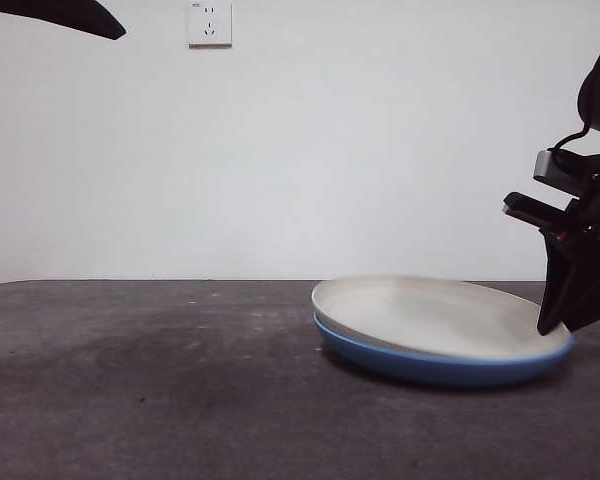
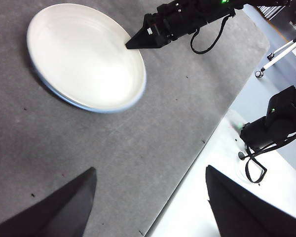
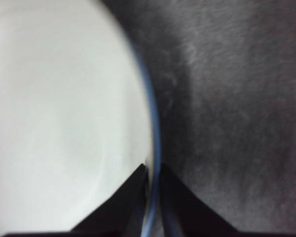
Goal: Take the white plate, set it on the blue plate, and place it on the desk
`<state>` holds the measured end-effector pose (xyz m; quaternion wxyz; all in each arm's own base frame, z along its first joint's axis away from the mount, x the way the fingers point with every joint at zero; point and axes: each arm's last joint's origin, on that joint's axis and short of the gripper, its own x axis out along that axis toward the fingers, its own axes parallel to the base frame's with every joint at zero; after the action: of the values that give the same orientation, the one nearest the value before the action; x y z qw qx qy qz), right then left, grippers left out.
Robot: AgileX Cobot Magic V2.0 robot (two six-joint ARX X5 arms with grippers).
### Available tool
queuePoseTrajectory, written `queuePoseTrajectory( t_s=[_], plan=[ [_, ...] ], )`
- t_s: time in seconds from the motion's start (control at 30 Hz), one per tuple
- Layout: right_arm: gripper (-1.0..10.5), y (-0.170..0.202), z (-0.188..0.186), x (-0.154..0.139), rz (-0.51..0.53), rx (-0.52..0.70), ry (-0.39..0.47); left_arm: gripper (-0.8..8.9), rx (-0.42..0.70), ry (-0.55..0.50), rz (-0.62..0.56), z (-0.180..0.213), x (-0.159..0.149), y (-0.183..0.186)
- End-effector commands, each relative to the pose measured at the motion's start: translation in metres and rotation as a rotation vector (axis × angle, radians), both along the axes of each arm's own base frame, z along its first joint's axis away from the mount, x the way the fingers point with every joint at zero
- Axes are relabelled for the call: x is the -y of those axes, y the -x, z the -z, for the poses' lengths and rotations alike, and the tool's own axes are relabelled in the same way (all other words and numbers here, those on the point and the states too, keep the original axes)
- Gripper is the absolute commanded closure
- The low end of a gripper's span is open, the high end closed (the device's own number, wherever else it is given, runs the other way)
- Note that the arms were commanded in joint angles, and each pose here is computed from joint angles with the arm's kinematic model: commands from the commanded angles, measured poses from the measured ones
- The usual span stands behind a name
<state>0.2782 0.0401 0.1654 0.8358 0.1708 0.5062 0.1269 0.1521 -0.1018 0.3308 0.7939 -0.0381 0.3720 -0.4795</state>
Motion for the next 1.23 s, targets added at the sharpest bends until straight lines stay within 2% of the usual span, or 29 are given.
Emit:
queuePoseTrajectory(
  t_s=[0.03,0.23,0.63,0.83,1.0,1.23],
  plan=[
    [9.4,-0.002,0.003,0.001,0.016,-0.015,-0.005,4.71,0.013,0.004,0.013,-0.002,0.002,-0.001],
    [9.4,-0.002,-0.005,0.004,0.040,0.007,-0.019,4.71,0.012,0.005,0.012,-0.002,0.002,-0.001],
    [9.4,0.012,-0.052,0.000,0.041,0.168,-0.123,4.71,0.013,0.004,0.013,-0.002,0.002,-0.001],
    [9.4,0.010,-0.068,-0.018,-0.002,0.202,-0.152,4.71,0.016,0.004,0.014,-0.002,0.002,-0.001],
    [9.4,0.006,-0.080,-0.040,-0.042,0.240,-0.131,4.71,0.016,0.004,0.014,-0.002,0.002,-0.001],
    [9.4,-0.014,-0.075,-0.067,-0.084,0.198,-0.134,4.71,0.015,0.004,0.014,-0.002,0.002,-0.001]
  ],
)
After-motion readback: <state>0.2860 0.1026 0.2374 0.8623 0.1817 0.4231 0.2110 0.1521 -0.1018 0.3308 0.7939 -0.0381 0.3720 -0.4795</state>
